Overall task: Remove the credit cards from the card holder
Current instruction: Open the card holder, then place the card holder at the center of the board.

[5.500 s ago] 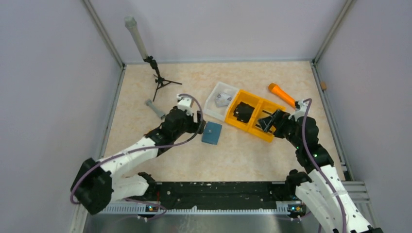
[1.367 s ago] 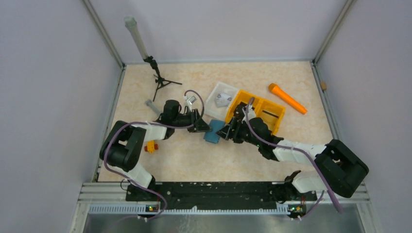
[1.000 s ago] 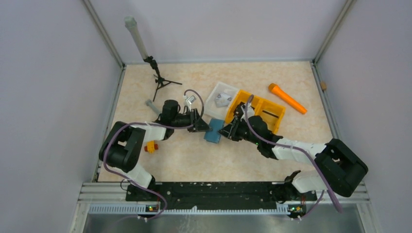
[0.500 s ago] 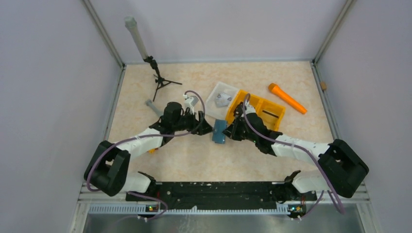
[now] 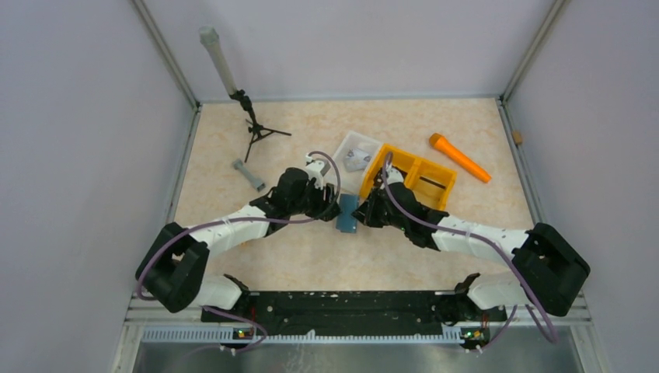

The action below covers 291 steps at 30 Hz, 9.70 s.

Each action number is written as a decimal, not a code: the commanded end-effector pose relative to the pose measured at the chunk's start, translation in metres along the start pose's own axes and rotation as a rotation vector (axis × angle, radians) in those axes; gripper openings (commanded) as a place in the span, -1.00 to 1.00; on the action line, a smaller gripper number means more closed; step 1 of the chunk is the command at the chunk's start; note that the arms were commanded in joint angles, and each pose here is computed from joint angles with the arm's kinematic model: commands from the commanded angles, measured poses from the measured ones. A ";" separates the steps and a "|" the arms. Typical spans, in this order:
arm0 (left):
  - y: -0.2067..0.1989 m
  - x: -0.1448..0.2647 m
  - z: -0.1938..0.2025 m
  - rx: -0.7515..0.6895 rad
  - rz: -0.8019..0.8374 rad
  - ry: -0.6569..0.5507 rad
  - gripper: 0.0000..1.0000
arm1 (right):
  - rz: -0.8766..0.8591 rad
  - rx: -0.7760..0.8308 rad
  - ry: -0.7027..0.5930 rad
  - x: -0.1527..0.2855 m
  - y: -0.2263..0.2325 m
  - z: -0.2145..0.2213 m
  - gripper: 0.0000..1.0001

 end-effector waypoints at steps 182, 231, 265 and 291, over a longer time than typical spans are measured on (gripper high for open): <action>-0.034 0.075 -0.030 0.350 0.335 -0.143 -1.00 | -0.207 -0.146 0.034 0.035 -0.010 -0.004 0.60; -0.033 0.017 0.050 0.523 0.239 0.010 -1.00 | -0.023 -0.029 0.070 0.058 -0.032 0.019 0.53; 0.033 0.034 0.011 0.197 -0.456 -0.044 -1.00 | -0.107 -0.090 0.192 0.033 -0.007 0.046 0.29; 0.013 0.025 0.043 0.047 -0.609 0.024 -1.00 | -0.156 -0.140 0.218 0.009 0.007 0.048 0.28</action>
Point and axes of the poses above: each gripper's point midway between its finger pads, its own x axis back along the fingers, its own y axis along the line the jaws close on, z = x × y, the point moved 9 cm from there along x, back along the fingers, and after that the axes turned 12 degrees about x, right-handed, at the moved point
